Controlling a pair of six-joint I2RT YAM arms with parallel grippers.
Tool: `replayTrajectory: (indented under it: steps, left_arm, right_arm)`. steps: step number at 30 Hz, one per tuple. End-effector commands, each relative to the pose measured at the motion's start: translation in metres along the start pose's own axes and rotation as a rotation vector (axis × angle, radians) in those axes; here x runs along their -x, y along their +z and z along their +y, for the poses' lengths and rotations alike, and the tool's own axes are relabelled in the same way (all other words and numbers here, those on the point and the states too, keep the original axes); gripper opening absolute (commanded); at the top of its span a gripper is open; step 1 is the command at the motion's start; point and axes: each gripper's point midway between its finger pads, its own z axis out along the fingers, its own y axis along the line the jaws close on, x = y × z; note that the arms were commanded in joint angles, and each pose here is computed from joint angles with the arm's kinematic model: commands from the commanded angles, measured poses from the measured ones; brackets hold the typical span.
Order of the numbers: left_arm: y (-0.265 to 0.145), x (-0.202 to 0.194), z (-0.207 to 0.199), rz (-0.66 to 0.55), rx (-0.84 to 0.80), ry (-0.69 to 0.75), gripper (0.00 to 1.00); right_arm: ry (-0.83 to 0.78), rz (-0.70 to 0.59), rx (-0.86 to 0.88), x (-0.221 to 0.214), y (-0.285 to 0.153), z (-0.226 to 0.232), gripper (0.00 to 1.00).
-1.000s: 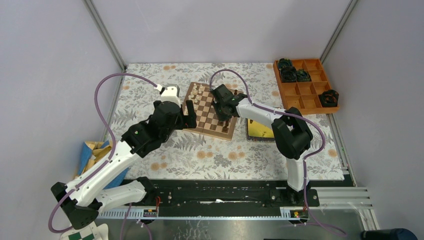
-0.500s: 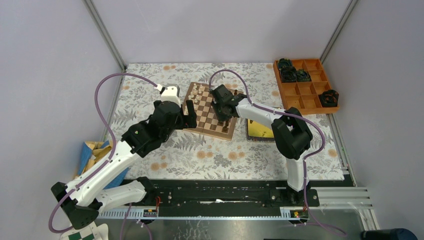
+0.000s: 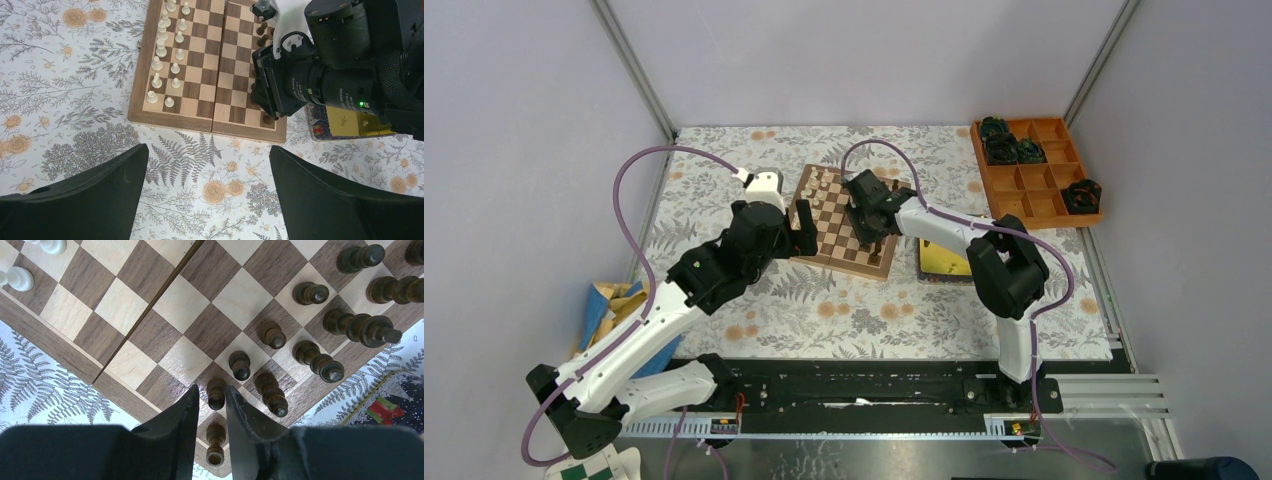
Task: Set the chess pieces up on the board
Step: Place the chess piece on the chessboard.
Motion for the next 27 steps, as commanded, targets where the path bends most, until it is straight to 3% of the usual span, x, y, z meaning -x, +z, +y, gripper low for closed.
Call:
replayTrajectory:
  steps: [1, 19, 27]
  left_arm:
    - [-0.002, 0.021, -0.008, -0.060, -0.035, -0.017, 0.99]
    - [0.016, 0.039, -0.024, -0.083, -0.050, 0.001, 0.99]
    - [0.030, 0.046, -0.026, -0.091, -0.044, 0.020, 0.99]
  right_arm:
    - [-0.037, -0.049, 0.020, 0.017, -0.020, 0.010, 0.33]
    - [-0.076, -0.200, 0.028, 0.059, -0.088, 0.009, 0.39]
    - [-0.035, -0.304, -0.152, 0.066, -0.116, -0.032, 0.48]
